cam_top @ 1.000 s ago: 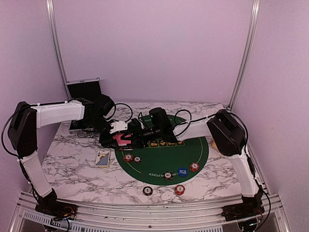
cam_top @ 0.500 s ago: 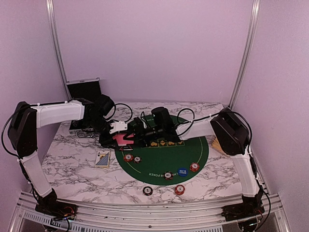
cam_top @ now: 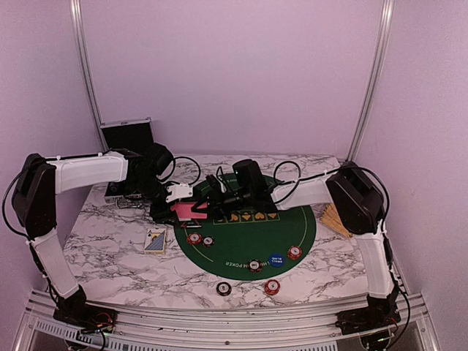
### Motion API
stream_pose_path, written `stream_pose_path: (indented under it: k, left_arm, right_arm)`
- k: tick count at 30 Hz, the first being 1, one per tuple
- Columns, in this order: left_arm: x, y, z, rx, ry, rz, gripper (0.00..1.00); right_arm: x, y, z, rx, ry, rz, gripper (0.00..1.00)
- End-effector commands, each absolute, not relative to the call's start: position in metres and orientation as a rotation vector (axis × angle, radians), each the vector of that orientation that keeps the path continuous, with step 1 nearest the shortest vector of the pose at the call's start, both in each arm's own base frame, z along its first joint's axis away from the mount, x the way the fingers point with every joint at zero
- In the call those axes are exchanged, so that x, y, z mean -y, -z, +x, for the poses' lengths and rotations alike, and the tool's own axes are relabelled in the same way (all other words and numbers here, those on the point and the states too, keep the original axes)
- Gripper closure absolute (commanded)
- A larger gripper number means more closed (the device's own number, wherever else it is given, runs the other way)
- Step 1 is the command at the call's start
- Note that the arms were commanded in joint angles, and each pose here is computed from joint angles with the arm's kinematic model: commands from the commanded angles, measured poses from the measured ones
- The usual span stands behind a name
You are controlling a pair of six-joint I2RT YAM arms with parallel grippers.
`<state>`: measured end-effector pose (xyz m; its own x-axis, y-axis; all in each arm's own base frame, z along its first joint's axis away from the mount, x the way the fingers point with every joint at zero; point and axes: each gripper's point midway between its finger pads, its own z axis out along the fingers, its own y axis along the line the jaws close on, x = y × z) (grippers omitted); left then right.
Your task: Distribute texas hold em gaming equipment
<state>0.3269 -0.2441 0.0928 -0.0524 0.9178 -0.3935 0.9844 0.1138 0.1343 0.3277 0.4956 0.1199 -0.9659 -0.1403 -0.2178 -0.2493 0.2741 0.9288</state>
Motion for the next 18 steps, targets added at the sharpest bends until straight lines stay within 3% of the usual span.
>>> stream_pose_path:
  k: [1, 5, 18]
  left_arm:
    - [0.244, -0.105, 0.327, -2.005, 0.248, 1.824, 0.88]
    - [0.243, -0.104, 0.328, -2.01, 0.246, 1.823, 0.9]
    - [0.24, -0.104, 0.33, -2.025, 0.248, 1.806, 0.94]
  right_arm:
    - [-0.488, -0.133, 0.332, -2.425, -1.759, -0.366, 0.8]
    - [-0.484, -0.133, 0.333, -2.432, -1.738, -0.369, 0.84]
    - [-0.476, -0.129, 0.333, -2.449, -1.736, -0.345, 0.85]
